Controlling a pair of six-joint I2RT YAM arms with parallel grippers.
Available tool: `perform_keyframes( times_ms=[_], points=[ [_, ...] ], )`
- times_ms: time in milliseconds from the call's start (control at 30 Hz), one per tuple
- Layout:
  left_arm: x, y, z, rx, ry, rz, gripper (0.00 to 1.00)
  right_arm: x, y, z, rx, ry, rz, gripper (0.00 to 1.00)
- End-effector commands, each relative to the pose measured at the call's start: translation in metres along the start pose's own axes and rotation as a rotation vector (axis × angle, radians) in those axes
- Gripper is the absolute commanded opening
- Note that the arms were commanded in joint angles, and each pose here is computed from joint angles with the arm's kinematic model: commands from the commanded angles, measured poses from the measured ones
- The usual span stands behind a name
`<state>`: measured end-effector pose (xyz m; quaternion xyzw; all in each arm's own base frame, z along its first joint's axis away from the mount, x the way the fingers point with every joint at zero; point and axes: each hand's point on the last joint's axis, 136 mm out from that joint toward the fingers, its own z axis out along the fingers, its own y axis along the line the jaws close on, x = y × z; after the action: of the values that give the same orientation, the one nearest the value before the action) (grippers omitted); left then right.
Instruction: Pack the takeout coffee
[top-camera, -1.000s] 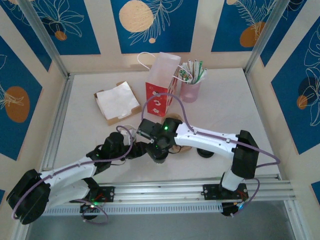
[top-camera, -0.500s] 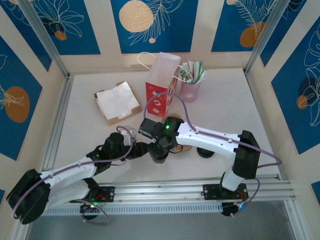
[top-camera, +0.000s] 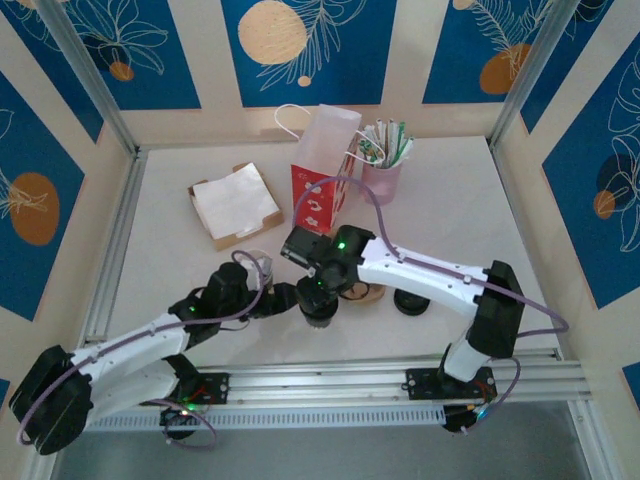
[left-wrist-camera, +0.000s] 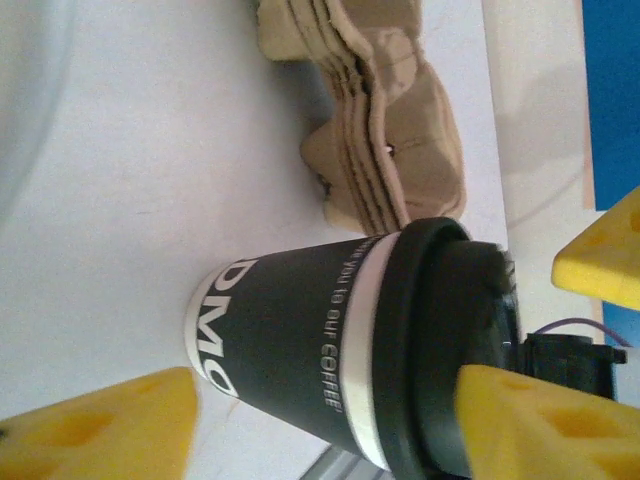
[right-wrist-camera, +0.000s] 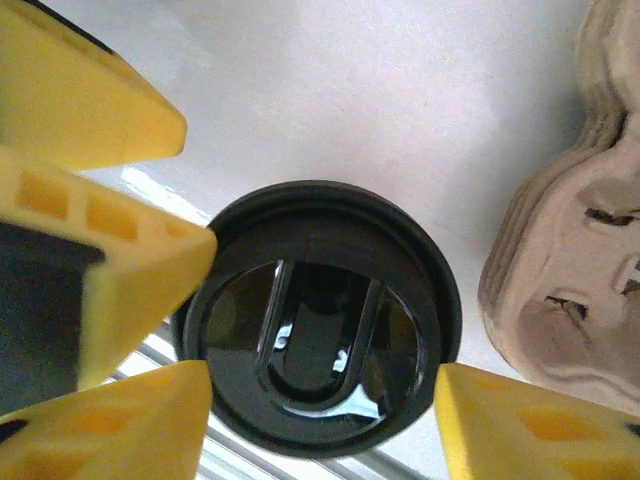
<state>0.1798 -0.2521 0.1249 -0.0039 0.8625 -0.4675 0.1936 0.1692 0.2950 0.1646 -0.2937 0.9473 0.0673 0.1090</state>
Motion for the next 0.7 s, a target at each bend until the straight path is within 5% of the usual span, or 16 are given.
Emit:
perform_keyframes(
  times_ms=[0,167,367,667],
  points=[
    [-0.013,-0.029,-0.017,0.021,-0.031,0.065,0.83,-0.010,-0.008,-0.052,-0.040,-0.129,0.027,0.70],
    [-0.026,-0.057,-0.043,0.035,-0.079,0.117,0.99,-0.010,-0.023,-0.095,-0.082,-0.279,0.061,0.81],
    [-0.044,-0.078,-0.091,-0.028,-0.184,0.223,1.00,0.001,-0.055,-0.136,-0.072,-0.450,0.124,0.99],
    [-0.083,-0.073,-0.164,-0.277,-0.427,0.242,1.00,0.032,-0.096,-0.169,-0.072,-0.623,0.248,0.99]
  ],
)
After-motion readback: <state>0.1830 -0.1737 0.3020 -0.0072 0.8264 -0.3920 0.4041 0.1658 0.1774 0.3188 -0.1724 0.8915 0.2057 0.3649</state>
